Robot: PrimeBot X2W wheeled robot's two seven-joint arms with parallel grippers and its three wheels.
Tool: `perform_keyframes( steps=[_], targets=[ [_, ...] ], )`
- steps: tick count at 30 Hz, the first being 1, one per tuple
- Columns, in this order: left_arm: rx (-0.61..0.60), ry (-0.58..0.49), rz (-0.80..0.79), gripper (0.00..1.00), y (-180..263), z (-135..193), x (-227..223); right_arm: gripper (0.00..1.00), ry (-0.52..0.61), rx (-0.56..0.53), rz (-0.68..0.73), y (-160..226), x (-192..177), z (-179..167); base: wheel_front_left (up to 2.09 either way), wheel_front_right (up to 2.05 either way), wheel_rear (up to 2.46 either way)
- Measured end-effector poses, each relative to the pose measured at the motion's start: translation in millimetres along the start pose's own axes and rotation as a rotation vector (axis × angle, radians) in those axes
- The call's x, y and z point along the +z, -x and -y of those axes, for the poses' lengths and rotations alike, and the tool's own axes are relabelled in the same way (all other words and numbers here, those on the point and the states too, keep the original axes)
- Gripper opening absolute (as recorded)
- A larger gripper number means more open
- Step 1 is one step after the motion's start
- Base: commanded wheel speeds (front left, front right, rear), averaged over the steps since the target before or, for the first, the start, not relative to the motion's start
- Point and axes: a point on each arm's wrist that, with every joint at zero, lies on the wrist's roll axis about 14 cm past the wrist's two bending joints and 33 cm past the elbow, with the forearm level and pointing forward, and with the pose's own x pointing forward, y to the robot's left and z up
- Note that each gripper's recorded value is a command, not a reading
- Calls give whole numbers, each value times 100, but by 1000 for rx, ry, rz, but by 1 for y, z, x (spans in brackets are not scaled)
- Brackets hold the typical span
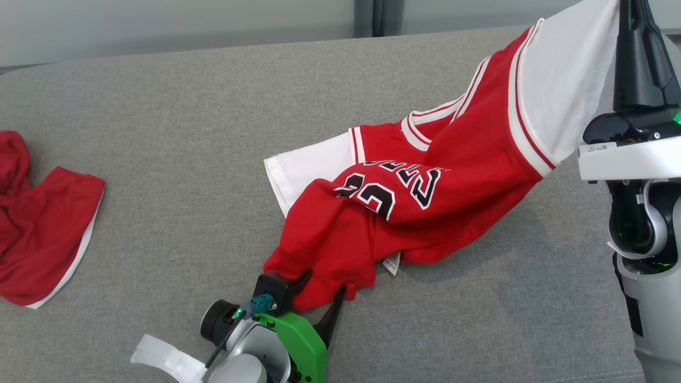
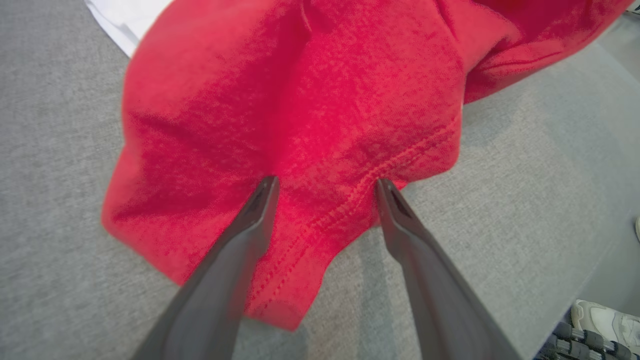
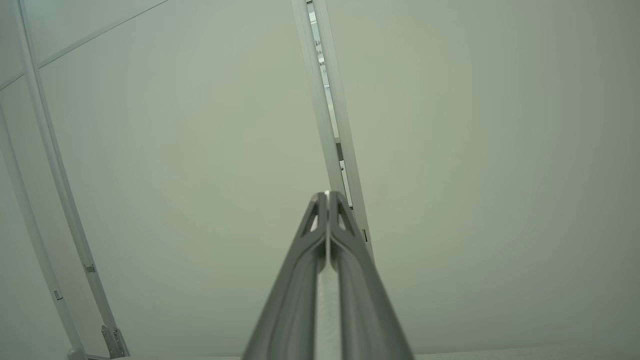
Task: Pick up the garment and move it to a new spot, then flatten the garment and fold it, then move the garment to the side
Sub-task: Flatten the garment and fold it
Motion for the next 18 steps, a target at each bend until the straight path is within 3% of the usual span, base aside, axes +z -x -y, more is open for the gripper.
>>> perform_keyframes(
  steps=[2,4,5,13,18],
  targets=[
    [13,-6,-22,100,-3,-6,-6,0,0,-1,-4,0,-2,1,0,0,0],
    [18,-19,-43,40,-6,-10,-13,0,2,-9,-11,-1,-4,3,0,0,0],
    [19,-21,-45,0,-8,-12,-15,0,3,-10,-12,-1,-5,4,0,0,0],
    [3,-40,-32,0,-19,-20,-14,0,19,-42,-15,-1,-7,14,0,0,0],
    [43,66,51,0,-15,-38,11,0,29,-77,48,1,11,23,0,0,0]
  ],
)
